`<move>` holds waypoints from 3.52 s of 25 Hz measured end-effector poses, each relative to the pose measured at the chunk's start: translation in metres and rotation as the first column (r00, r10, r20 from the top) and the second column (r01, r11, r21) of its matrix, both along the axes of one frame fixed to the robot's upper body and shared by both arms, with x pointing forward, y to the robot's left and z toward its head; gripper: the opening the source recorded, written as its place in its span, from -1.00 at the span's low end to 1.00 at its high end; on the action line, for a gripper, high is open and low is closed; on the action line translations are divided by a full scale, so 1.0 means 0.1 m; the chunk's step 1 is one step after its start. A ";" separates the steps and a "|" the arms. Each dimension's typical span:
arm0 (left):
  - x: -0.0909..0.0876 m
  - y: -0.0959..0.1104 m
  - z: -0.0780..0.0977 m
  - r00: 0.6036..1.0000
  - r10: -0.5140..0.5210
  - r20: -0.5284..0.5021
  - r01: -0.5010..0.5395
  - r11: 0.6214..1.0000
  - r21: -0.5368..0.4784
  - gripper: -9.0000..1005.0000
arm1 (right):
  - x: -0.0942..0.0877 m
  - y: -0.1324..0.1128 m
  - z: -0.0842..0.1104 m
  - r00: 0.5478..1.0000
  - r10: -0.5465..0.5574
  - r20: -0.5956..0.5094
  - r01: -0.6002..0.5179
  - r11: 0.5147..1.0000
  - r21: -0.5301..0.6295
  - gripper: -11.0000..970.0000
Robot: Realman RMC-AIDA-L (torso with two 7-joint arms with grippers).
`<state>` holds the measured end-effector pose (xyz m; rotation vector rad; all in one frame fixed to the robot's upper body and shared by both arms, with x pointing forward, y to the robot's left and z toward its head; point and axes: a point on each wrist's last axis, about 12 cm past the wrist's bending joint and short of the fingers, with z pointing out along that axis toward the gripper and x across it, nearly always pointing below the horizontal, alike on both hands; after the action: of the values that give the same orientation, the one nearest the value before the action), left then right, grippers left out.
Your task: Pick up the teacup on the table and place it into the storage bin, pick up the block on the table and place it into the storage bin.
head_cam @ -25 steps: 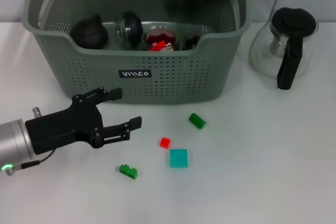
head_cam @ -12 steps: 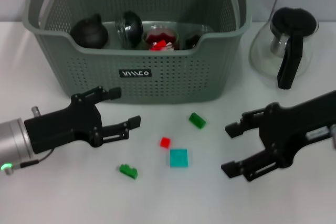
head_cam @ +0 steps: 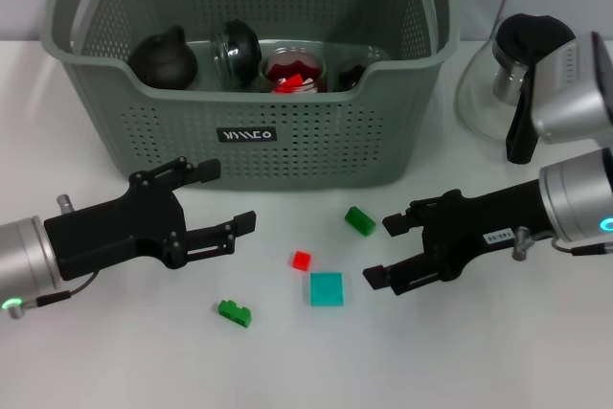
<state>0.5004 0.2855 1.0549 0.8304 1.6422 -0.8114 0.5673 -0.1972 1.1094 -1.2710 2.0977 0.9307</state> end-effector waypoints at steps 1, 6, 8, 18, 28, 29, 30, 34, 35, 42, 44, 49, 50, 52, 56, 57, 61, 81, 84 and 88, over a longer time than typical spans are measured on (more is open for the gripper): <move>0.00 0.00 0.00 1.000 0.001 0.000 -0.001 1.000 0.001 0.68 | 0.02 0.01 -0.02 1.000 -0.008 0.001 0.008 1.000 -0.012 0.91; 0.00 0.00 0.00 1.000 0.002 0.000 -0.002 1.000 0.001 0.68 | 0.11 0.05 -0.10 0.998 -0.052 0.033 0.053 0.997 -0.053 0.91; 0.00 0.00 0.00 1.000 0.001 0.000 -0.001 1.000 0.002 0.68 | 0.14 0.07 -0.13 0.997 -0.064 0.049 0.067 0.995 -0.068 0.91; 0.01 -0.01 0.01 1.000 -0.001 0.003 0.001 1.000 0.002 0.68 | 0.22 0.16 -0.21 0.991 -0.072 0.109 0.084 0.990 -0.109 0.91; 0.02 -0.01 0.01 1.000 -0.004 0.005 0.004 1.000 0.000 0.67 | 0.31 0.25 -0.23 0.982 -0.102 0.157 0.123 0.984 -0.128 0.90; 0.02 -0.02 0.01 1.000 -0.005 0.005 0.005 1.000 0.000 0.67 | 0.32 0.26 -0.23 0.982 -0.102 0.159 0.123 0.984 -0.130 0.89; 0.02 -0.02 0.01 1.000 -0.005 0.005 0.005 1.000 -0.001 0.67 | 0.32 0.27 -0.23 0.982 -0.102 0.160 0.124 0.984 -0.132 0.88; 0.01 -0.02 0.01 1.000 -0.006 0.005 0.006 1.000 -0.002 0.67 | 0.34 0.31 -0.24 0.981 -0.097 0.170 0.122 0.982 -0.145 0.87; 0.01 -0.02 0.01 1.000 -0.007 0.005 0.007 1.000 -0.003 0.67 | 0.34 0.32 -0.24 0.980 -0.096 0.173 0.122 0.981 -0.147 0.86; 0.01 -0.02 0.01 1.000 -0.011 0.006 0.011 1.000 -0.006 0.67 | 0.36 0.38 -0.26 0.977 -0.098 0.188 0.131 0.976 -0.175 0.84; 0.01 -0.03 0.01 1.000 -0.012 0.006 0.012 1.000 -0.006 0.67 | 0.36 0.39 -0.28 0.977 -0.093 0.193 0.130 0.974 -0.186 0.83; 0.01 -0.03 0.01 1.000 -0.012 0.006 0.012 1.000 -0.007 0.67 | 0.36 0.43 -0.29 0.975 -0.085 0.206 0.128 0.971 -0.201 0.81; 0.01 -0.03 0.01 1.000 -0.012 0.006 0.012 1.000 -0.007 0.67 | 0.36 0.43 -0.29 0.975 -0.083 0.207 0.126 0.971 -0.202 0.81; 0.01 -0.03 0.01 1.000 -0.012 0.006 0.012 1.000 -0.007 0.67 | 0.37 0.44 -0.28 0.974 -0.084 0.210 0.127 0.971 -0.202 0.80; 0.01 -0.03 0.01 1.000 -0.013 0.005 0.013 1.000 -0.009 0.67 | 0.37 0.44 -0.29 0.974 -0.085 0.209 0.128 0.970 -0.205 0.79; 0.01 -0.03 0.01 1.000 -0.013 0.005 0.013 1.000 -0.009 0.67 | 0.36 0.44 -0.30 0.975 -0.086 0.205 0.129 0.970 -0.206 0.79; 0.01 -0.03 0.01 1.000 -0.012 0.005 0.012 1.000 -0.008 0.67 | 0.36 0.48 -0.35 0.978 -0.086 0.190 0.129 0.965 -0.229 0.77; -0.01 -0.03 0.00 1.000 -0.009 0.000 0.009 1.000 -0.010 0.67 | 0.39 0.55 -0.46 0.977 -0.097 0.189 0.147 0.952 -0.269 -0.37; -0.01 -0.03 0.00 1.000 -0.007 0.000 0.007 1.000 -0.008 0.67 | 0.39 0.57 -0.46 0.978 -0.094 0.184 0.143 0.950 -0.276 -0.49; -0.01 -0.03 0.00 1.000 -0.006 0.000 0.006 1.000 -0.007 0.67 | 0.37 0.59 -0.45 0.982 -0.073 0.173 0.120 0.952 -0.283 -0.59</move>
<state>0.4998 0.2829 1.0546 0.8303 1.6367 -0.8211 0.6046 -0.1378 1.0647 -1.3222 2.2021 0.4692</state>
